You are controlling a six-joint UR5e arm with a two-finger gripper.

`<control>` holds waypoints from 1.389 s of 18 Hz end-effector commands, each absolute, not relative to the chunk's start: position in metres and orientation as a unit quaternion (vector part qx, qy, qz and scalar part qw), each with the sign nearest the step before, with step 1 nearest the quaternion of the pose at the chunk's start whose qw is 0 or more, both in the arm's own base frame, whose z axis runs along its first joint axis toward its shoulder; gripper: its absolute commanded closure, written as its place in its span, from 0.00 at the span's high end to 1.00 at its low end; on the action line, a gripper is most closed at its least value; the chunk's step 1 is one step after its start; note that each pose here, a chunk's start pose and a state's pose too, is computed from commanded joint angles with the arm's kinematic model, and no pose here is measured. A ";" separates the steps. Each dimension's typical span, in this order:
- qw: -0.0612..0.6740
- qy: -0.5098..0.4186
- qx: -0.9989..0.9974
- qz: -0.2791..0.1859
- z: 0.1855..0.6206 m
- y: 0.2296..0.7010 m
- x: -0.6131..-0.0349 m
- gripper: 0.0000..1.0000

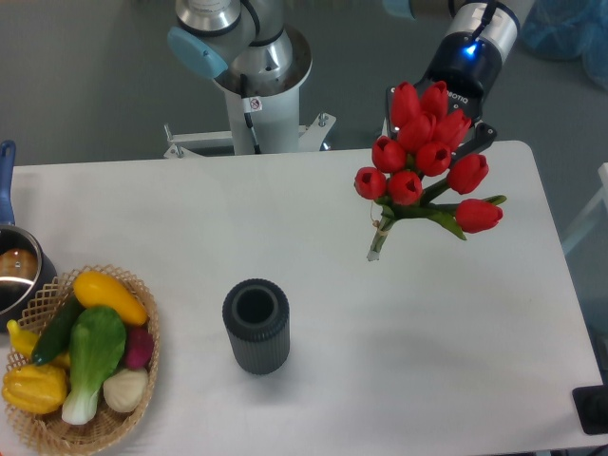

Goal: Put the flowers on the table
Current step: 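Carry the red tulip bunch in the gripper toward the table surface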

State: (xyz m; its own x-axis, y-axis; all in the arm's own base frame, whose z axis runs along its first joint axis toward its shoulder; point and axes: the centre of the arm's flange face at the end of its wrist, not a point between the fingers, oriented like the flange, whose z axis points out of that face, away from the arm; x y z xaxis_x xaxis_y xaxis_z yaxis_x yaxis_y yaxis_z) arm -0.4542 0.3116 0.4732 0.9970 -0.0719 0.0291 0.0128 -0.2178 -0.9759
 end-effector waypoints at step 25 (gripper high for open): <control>0.380 -0.075 -0.919 0.079 0.482 0.299 -0.434 0.30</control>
State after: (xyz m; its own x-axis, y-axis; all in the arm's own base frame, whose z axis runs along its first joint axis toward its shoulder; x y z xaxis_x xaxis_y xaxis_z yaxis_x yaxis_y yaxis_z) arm -0.4337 0.2986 0.4819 0.9765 0.1968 -0.0878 0.0772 -0.6999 -0.7101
